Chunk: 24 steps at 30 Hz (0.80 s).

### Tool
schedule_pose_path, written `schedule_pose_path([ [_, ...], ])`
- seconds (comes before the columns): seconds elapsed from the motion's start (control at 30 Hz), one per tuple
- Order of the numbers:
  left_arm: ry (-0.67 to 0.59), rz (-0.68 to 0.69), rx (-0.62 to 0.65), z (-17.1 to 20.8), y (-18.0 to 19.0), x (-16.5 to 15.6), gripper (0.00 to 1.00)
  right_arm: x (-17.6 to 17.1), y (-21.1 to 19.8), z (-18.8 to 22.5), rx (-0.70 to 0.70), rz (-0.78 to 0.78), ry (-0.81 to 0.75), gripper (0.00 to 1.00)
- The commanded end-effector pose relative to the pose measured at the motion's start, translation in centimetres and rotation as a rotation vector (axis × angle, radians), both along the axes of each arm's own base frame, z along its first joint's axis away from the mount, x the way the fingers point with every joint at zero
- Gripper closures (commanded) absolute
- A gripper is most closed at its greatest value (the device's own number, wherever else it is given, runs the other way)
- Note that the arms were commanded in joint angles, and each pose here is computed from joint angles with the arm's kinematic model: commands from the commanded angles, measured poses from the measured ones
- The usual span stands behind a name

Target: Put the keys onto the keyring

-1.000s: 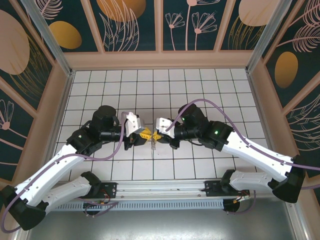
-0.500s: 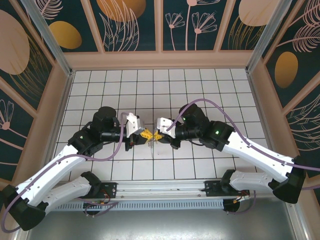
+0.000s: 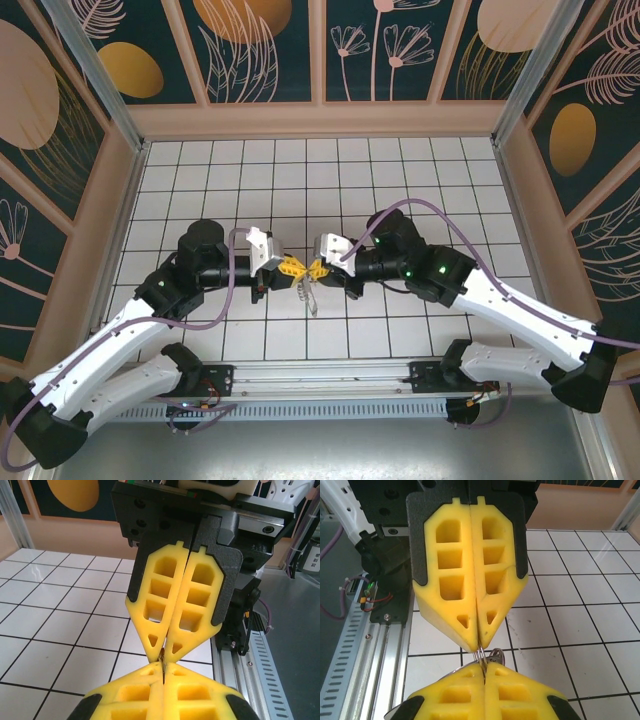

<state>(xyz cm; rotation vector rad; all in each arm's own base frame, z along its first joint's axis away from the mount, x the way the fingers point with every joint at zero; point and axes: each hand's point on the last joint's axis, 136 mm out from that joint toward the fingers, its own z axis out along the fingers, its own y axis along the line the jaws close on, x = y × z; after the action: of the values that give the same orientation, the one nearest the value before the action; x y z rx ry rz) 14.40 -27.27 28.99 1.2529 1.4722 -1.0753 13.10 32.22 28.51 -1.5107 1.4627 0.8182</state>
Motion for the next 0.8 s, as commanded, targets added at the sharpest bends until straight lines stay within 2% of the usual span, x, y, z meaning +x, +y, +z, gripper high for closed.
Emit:
schedule_pose_path([
  [0.0, -0.036, -0.032, -0.05, 1.71, -0.15, -0.6, 1.0, -0.4, -0.26, 0.7, 0.037, 0.002, 0.004, 0.97],
  [0.33, -0.042, -0.039, -0.065, 1.97, -0.18, -0.75, 1.0, -0.32, -0.27, 0.45, 0.043, -0.007, 0.012, 0.86],
  [0.5, -0.049, -0.04, -0.072, 2.12, -0.1, -0.85, 1.0, 0.13, -0.39, 0.23, 0.041, -0.034, 0.002, 0.85],
  [0.6, -0.051, -0.04, -0.073, 2.19, -0.1, -0.86, 1.0, 0.46, -0.43, -0.03, 0.031, -0.05, -0.003, 0.89],
  [0.7, -0.054, -0.039, -0.075, 2.26, -0.05, -0.88, 1.0, 0.58, -0.41, -0.22, 0.032, -0.056, -0.003, 0.98],
  [0.77, -0.054, -0.039, -0.074, 2.26, -0.04, -0.92, 1.0, 0.58, -0.39, -0.25, 0.035, -0.057, -0.002, 0.99],
])
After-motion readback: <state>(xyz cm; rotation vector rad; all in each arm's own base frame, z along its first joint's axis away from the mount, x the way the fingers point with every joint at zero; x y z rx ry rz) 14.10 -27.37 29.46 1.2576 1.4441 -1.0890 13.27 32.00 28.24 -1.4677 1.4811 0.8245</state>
